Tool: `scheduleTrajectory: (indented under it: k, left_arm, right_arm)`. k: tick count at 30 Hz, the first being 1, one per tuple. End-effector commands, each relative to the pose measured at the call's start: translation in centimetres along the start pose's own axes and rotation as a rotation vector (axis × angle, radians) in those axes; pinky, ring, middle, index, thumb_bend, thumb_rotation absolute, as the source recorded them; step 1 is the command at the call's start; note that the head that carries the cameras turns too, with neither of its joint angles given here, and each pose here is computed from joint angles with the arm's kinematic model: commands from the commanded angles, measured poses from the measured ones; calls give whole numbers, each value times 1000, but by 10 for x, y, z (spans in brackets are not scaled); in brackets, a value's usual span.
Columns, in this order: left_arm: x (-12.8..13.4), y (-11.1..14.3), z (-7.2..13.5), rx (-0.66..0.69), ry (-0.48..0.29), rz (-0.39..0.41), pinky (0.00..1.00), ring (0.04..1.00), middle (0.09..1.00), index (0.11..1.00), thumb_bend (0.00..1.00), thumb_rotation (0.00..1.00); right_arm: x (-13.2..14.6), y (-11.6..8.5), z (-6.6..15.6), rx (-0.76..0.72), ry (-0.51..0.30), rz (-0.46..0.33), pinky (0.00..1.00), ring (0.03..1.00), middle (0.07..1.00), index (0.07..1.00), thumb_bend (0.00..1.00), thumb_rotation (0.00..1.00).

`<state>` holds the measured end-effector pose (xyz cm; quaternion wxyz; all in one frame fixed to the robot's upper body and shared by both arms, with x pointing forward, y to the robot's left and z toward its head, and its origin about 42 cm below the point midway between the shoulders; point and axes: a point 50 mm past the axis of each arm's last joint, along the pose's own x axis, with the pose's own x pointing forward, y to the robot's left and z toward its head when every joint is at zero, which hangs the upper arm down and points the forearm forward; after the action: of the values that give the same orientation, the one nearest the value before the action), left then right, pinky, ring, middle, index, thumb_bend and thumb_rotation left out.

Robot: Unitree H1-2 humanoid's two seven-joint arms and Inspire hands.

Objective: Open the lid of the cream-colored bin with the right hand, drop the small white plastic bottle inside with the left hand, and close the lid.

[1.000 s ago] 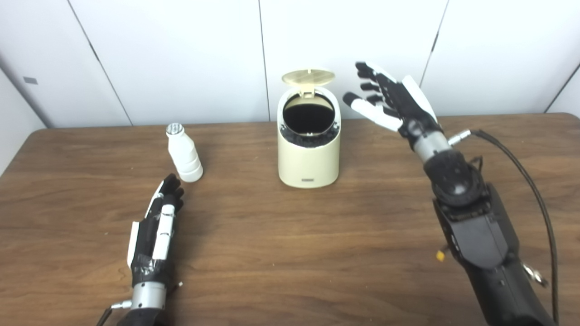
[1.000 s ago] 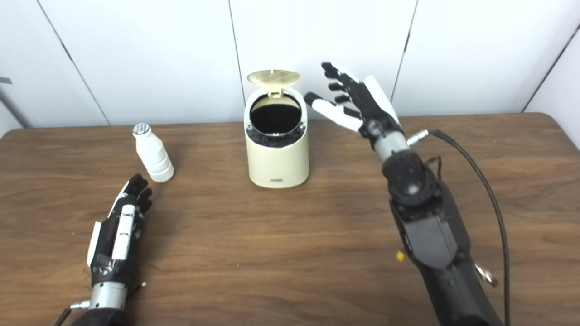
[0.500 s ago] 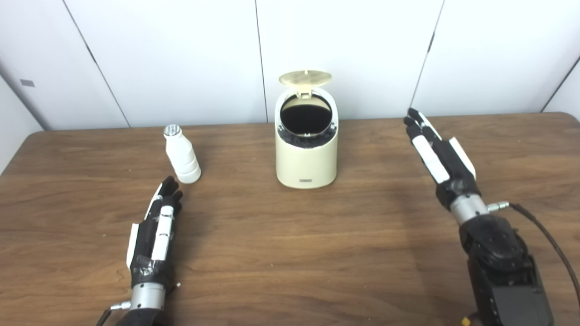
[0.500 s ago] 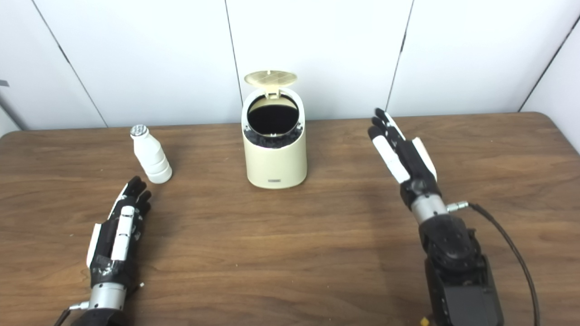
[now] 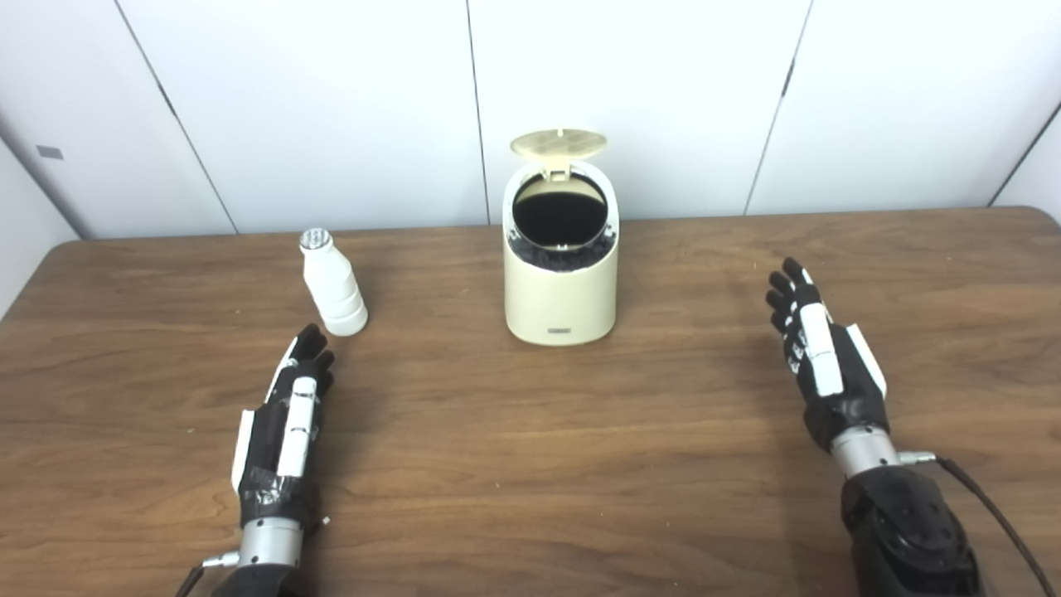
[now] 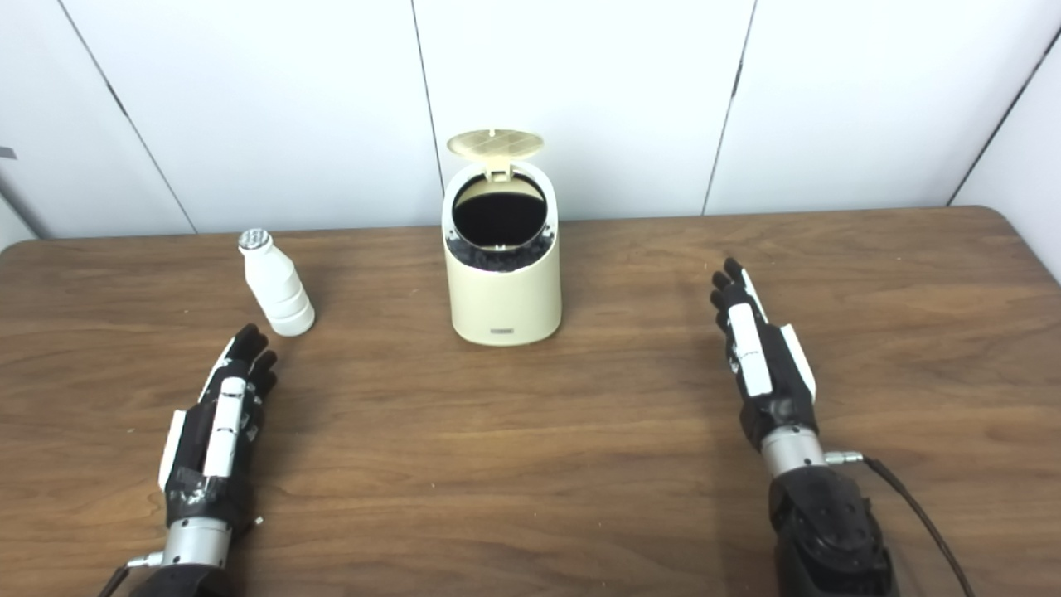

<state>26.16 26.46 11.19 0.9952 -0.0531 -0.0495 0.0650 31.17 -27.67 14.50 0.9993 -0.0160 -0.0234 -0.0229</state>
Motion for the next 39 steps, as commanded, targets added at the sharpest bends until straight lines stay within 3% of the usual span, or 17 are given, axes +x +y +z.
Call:
scheduleTrajectory:
  k: [1, 14, 19, 24, 32, 39]
  left_arm:
    - [-6, 3, -4, -5, 15, 0, 976, 952, 957, 955, 339, 756]
    - [-9, 3, -9, 29, -1, -13, 937, 935, 940, 940, 381, 695]
    - [-11, 2, -11, 30, 1, -7, 937, 931, 938, 944, 344, 724]
    - [-11, -1, -12, 43, -5, -14, 938, 930, 937, 938, 405, 644]
    - [-13, -3, -15, 73, 6, -6, 923, 915, 920, 936, 433, 616]
    - [-13, -2, -1, 254, -16, 40, 868, 889, 885, 906, 544, 467]
  right_arm:
    - [3, 1, 16, 24, -101, -11, 1000, 981, 974, 978, 569, 984]
    - [-2, -1, 3, 51, -116, -31, 1000, 974, 962, 958, 549, 953]
    - [-3, -4, -1, 26, -120, -21, 1000, 967, 959, 963, 555, 970]
    - [-3, -7, -2, 34, -116, -27, 1000, 969, 962, 967, 544, 973]
    - [-2, -11, -7, 48, -118, -11, 1000, 983, 974, 978, 548, 966]
    - [-5, -9, -2, 42, -115, -15, 1000, 966, 962, 969, 540, 964]
